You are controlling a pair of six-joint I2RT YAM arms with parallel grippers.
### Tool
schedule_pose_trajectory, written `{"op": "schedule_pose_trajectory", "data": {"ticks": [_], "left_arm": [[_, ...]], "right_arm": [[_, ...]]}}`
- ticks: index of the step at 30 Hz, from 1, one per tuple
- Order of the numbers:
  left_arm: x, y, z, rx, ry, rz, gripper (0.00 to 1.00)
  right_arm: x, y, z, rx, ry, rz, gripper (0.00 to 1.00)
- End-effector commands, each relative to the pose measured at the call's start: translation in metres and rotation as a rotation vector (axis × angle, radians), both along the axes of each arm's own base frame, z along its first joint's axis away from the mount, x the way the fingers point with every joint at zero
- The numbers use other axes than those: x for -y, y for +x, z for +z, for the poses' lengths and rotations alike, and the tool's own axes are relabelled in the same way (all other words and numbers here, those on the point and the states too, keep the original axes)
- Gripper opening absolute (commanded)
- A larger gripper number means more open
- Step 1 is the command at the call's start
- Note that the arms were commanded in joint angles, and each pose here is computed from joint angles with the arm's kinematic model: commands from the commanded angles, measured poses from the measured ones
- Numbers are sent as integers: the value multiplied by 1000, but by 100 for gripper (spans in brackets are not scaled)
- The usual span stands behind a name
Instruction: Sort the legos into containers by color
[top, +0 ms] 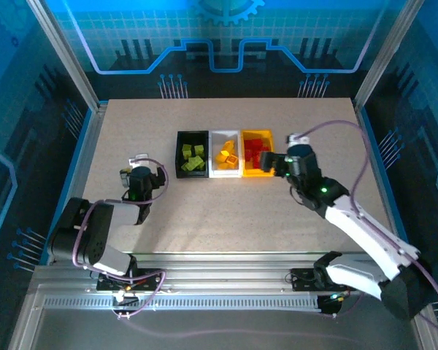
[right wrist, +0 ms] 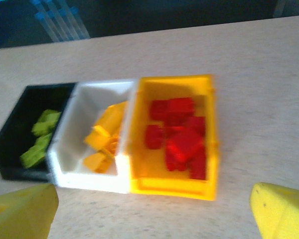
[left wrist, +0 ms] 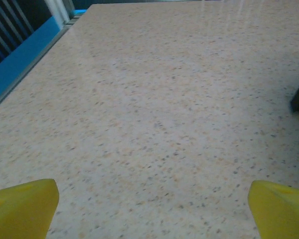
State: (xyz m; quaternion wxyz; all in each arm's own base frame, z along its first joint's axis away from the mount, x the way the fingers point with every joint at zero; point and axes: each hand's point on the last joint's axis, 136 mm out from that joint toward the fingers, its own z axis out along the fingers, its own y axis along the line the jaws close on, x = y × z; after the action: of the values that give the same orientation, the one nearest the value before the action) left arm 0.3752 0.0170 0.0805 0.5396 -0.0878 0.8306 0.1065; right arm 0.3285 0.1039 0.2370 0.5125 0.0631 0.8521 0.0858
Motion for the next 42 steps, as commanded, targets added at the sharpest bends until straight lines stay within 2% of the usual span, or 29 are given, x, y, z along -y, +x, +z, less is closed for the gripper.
{"op": "schedule_pose_trajectory", "data": {"ticks": [1,3,8,12,21,23,42], "left_arm": [[6,17,25,124,-65,-85,99],[15,13,22,190,-64,-167,99],[-1,18,17,124,-90,-69,99],[-2,19,18,135,-88,-67,99],[0,19,17,130,-90,-79,99],[1,19,17,131,-90,-81,99],[1,19,17,129,-91,-84,99]], "right_arm": [[59,-6,1,76,-31,-177,100],[72,-8,-5,143,-81,-157,100],[94,-6,-28,283,-241,-128,100],[110,12,-59,236,-224,-114,100],[99,63,-138,130,-267,-29,100],[92,66,-143,84,-280,8,100],[91,67,-141,102,-283,10,100]]}}
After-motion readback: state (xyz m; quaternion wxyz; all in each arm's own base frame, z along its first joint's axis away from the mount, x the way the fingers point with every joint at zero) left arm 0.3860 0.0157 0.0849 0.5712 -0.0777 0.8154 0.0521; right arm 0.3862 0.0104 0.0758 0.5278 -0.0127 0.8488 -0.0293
